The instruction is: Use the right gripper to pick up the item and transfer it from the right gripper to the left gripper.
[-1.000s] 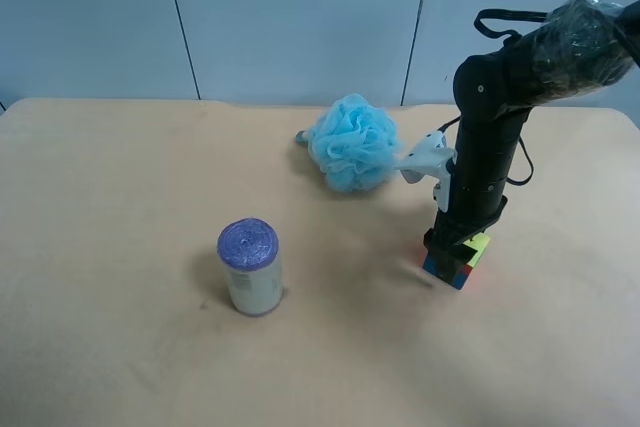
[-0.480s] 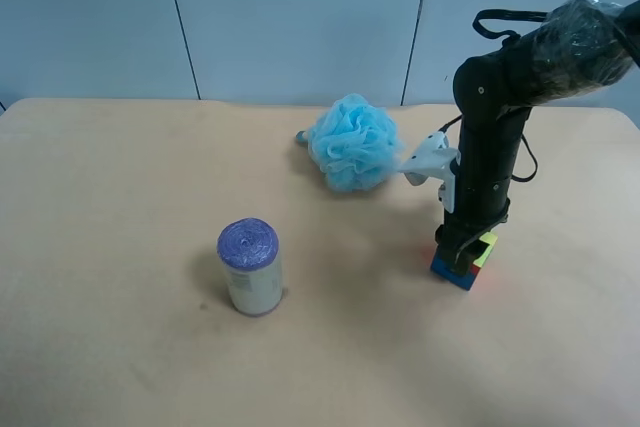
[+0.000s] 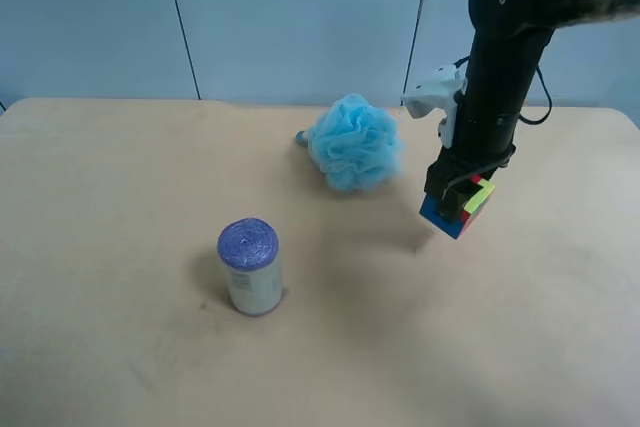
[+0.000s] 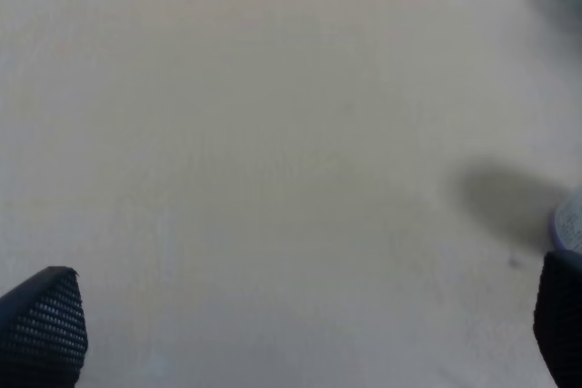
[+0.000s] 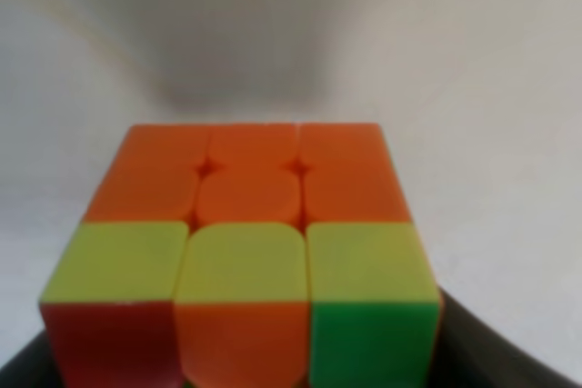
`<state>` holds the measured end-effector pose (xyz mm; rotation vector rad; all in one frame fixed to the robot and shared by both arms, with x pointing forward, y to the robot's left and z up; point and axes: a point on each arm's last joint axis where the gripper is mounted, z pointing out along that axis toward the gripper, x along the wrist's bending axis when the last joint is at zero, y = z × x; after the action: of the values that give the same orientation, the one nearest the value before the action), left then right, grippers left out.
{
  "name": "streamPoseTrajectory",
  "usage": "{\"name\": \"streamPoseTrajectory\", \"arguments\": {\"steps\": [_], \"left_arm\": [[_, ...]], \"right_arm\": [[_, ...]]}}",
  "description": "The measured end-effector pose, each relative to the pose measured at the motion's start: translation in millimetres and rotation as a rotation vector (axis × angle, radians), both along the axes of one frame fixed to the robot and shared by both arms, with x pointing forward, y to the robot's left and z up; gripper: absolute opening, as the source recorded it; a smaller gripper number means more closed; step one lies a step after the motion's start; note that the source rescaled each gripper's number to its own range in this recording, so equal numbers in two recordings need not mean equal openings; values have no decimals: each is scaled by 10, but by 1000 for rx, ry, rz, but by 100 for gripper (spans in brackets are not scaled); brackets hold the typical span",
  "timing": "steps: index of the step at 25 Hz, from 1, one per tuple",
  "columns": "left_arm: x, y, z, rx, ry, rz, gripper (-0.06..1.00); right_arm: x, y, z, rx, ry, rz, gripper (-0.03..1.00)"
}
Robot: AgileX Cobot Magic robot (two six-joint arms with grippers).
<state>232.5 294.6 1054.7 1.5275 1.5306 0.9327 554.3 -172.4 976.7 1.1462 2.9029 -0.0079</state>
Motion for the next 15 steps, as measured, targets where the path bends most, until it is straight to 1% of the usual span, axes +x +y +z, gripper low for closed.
{"name": "streamPoseTrajectory", "arguments": {"steps": [4, 8, 15], "left_arm": [[0, 0, 0, 0, 0, 0, 100], [0, 0, 0, 0, 0, 0, 100], [0, 0, 0, 0, 0, 0, 100]], "right_arm": [[-147, 70, 293, 28, -53, 31, 0], [-340, 215, 564, 63, -119, 97, 0], [-710, 543, 848, 126, -186, 241, 0]]}}
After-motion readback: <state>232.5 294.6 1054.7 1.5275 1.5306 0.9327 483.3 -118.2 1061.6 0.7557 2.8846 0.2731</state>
